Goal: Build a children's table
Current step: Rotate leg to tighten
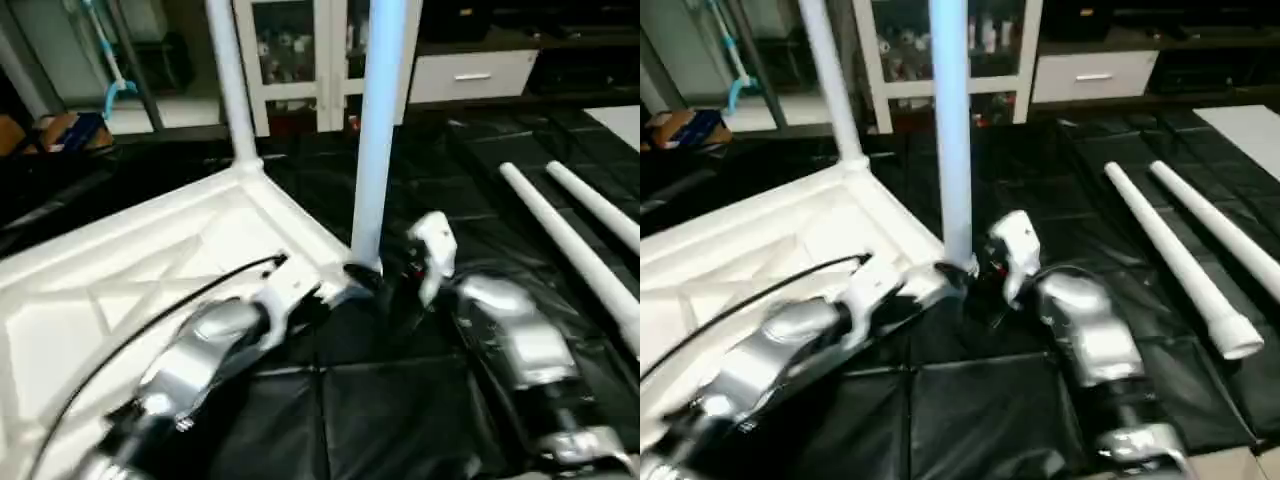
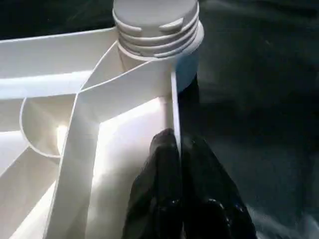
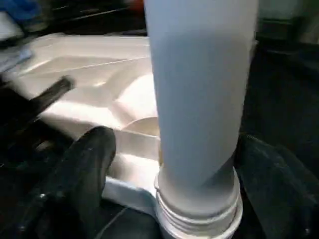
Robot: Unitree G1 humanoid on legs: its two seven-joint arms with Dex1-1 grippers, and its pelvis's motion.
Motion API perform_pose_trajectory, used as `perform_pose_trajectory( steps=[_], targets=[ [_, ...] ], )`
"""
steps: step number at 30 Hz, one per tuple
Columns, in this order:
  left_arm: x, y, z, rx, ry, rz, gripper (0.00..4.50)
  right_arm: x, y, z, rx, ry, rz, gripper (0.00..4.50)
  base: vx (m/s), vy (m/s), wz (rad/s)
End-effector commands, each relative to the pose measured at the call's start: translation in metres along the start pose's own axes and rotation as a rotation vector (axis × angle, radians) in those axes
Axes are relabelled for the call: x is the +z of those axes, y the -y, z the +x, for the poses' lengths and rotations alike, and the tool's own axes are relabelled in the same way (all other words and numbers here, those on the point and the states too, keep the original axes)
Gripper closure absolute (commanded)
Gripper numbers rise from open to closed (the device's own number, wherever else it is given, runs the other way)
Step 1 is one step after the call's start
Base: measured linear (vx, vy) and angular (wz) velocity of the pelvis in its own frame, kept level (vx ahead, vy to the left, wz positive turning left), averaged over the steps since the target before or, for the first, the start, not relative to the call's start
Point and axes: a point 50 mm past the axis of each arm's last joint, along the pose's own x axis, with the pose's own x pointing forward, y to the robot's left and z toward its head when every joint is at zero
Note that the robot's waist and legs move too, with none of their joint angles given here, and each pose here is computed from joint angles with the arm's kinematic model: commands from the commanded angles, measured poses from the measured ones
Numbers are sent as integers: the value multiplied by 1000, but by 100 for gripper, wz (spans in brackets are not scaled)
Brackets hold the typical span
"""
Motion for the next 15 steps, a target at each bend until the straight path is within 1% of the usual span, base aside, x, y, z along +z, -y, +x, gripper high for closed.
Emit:
perform_pose_trajectory(
  steps=[1, 3, 6, 8, 14, 15],
  targets=[
    [-9, 20, 0, -155, -25, 15, 450, 4, -8, -4, 118, -13, -21, 43, 0, 0, 0],
    [-12, 23, -4, -180, -33, 16, 450, 2, -7, -12, 147, -47, -29, 43, 0, 0, 0],
    [-14, 27, -11, -230, -16, 19, 450, -3, -7, -27, 208, -108, -27, 43, 0, 0, 0],
    [-15, 28, -14, -249, -14, 19, 450, -4, -6, -33, 230, -130, -24, 43, 0, 0, 0],
    [-13, 31, -16, -272, -7, 23, 450, -6, -7, -37, 262, -145, -24, 43, 0, 0, 0],
    [-13, 31, -16, -274, -6, 24, 450, -6, -7, -37, 265, -145, -26, 68, 0, 0, 0]
  ],
)
